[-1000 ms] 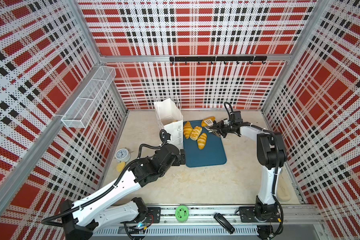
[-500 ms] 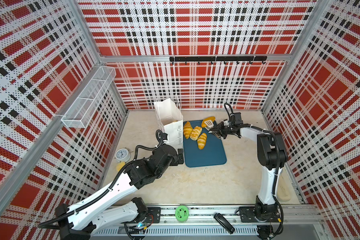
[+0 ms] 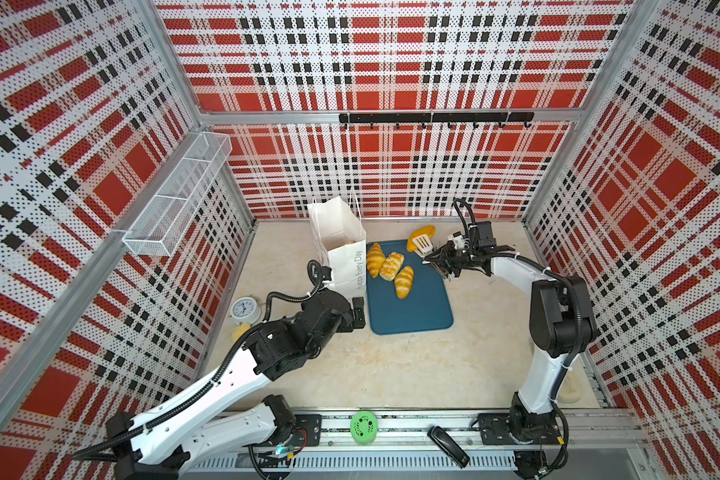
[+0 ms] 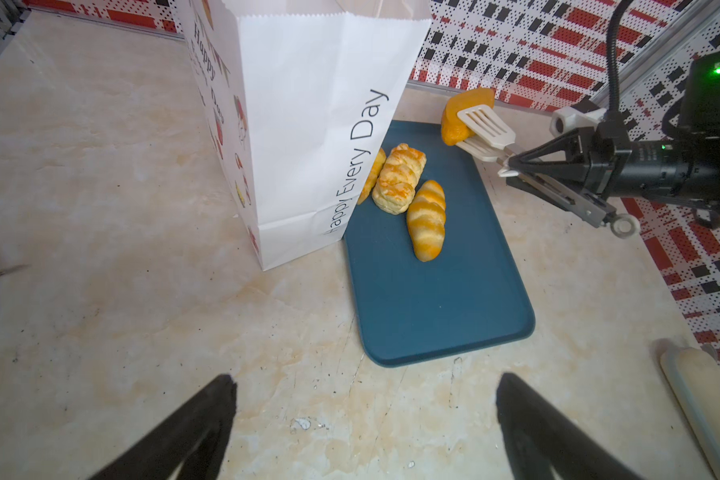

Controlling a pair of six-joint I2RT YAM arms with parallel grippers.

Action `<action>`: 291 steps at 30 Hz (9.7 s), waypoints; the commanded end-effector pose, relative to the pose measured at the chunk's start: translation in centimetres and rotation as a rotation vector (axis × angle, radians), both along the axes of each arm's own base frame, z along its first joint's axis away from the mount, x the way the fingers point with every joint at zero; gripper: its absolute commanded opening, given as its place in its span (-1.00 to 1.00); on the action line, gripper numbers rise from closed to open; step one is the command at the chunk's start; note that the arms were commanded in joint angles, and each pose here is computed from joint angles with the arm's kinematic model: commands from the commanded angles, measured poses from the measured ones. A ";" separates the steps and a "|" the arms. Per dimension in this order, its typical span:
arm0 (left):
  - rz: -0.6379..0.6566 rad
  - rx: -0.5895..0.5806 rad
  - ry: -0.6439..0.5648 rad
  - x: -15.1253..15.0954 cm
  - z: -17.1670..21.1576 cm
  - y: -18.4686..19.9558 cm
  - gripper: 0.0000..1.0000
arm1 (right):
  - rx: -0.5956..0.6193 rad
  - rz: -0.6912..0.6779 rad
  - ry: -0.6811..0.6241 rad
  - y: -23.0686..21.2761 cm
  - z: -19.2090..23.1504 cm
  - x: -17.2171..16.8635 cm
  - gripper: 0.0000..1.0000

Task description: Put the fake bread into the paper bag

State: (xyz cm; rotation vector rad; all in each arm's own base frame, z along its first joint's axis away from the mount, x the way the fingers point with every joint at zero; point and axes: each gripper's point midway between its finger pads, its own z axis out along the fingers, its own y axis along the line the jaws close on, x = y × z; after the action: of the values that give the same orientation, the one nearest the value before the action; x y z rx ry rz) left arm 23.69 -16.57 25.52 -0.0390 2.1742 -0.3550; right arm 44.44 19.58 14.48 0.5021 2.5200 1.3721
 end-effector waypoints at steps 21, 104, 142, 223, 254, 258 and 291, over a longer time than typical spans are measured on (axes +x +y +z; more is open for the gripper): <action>-0.002 -0.027 -0.067 0.3 3.3 -0.1 0.99 | -0.272 0.142 -0.420 -0.5 7.8 -7.2 -0.57; 0.166 -0.126 -0.034 1.4 5.6 7.3 0.99 | -0.815 0.551 -0.950 17.3 18.5 -6.6 -0.46; 0.207 -0.036 -0.063 0.2 4.6 6.0 0.99 | -0.901 0.484 -0.884 10.4 20.7 -10.0 0.13; -0.164 0.104 0.082 -1.7 -4.9 -9.1 0.99 | -1.224 0.486 -0.260 -3.9 -3.7 -9.2 0.15; -0.293 -0.001 0.048 -0.6 -2.8 -10.2 0.99 | -1.190 0.566 -0.264 -3.6 -4.7 -7.1 -0.34; -0.301 -0.027 0.026 -0.3 -1.9 -10.2 0.99 | -1.147 0.568 -0.303 -3.0 -3.9 -7.4 -0.36; -0.336 -0.060 -0.106 2.3 5.1 -9.0 0.99 | -0.750 0.374 -0.624 0.7 9.1 -9.7 -0.40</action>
State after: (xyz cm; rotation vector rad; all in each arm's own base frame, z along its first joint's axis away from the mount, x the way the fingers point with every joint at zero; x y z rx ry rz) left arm 25.74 -25.95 28.14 0.3068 2.1238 -0.5813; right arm 34.04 19.15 20.06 -0.5011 2.4998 0.3493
